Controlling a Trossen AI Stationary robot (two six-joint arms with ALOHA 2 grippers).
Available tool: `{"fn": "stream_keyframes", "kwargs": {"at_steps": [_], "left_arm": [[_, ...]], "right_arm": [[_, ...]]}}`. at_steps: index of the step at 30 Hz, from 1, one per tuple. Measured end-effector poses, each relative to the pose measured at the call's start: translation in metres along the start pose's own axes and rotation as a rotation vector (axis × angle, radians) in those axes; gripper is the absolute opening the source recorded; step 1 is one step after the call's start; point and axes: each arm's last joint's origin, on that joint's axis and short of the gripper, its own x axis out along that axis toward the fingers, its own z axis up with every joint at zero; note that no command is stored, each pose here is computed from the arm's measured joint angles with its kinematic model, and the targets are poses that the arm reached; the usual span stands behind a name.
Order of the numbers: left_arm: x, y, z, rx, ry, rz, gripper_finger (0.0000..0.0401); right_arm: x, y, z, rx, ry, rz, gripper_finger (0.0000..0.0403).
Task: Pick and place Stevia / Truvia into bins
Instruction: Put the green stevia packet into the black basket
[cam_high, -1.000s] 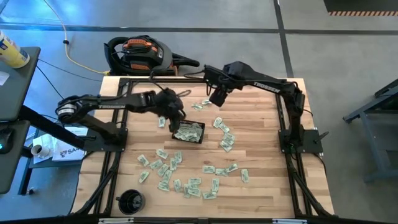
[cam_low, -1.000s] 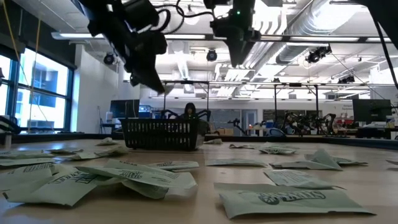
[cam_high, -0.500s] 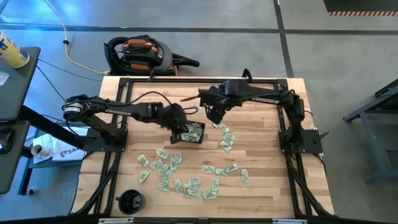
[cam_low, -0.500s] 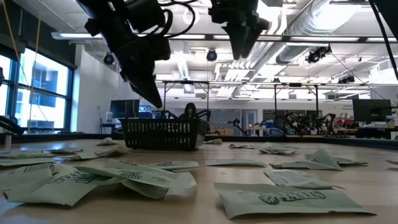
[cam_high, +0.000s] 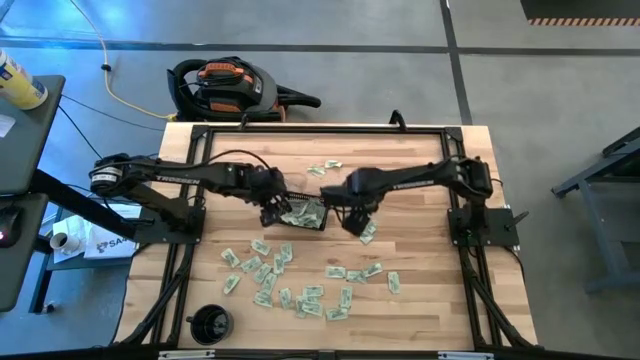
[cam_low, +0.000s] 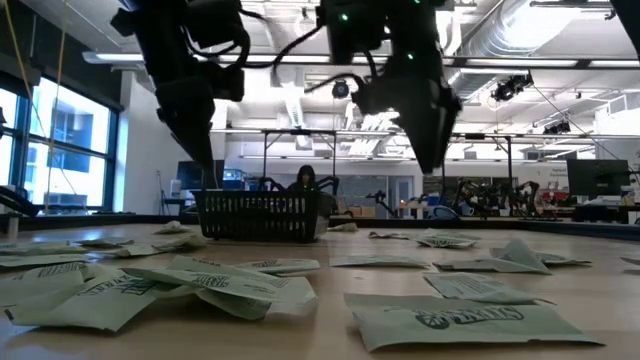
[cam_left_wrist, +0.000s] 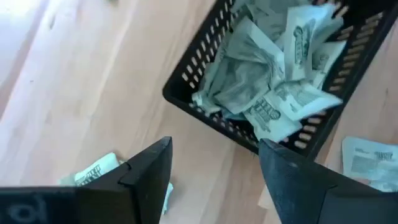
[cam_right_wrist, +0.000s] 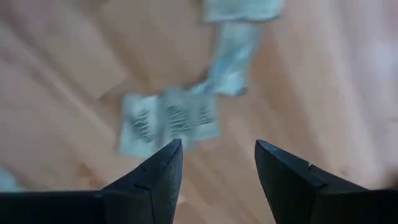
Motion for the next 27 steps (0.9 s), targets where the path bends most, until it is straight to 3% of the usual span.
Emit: {"fn": "stream_keyframes", "kwargs": {"at_steps": [5,11,13,16,20,27], "left_arm": [[0.002,0.007,0.003,-0.032,-0.019,0.037,0.0247],[0.006,0.036,0.011,-0.173,-0.047,-0.02,0.0233],[0.007,0.049,0.013,-0.222,-0.06,-0.028,0.0233],[0.008,0.066,0.011,-0.257,-0.047,-0.025,0.0232],[0.008,0.08,0.008,-0.3,-0.027,-0.011,0.0232],[0.008,0.084,0.004,-0.316,0.002,-0.025,0.0232]], "right_arm": [[0.019,0.0,-0.022,-0.006,-0.02,0.138,0.0193],[0.031,-0.037,-0.05,0.172,-0.064,0.277,0.0193],[0.029,-0.044,-0.062,0.181,-0.089,0.336,0.0193],[0.021,-0.035,-0.08,0.096,-0.099,0.423,0.0193],[0.025,-0.014,-0.109,-0.038,-0.043,0.4,0.0193],[0.03,0.027,-0.152,0.159,0.034,0.428,0.0193]]}}
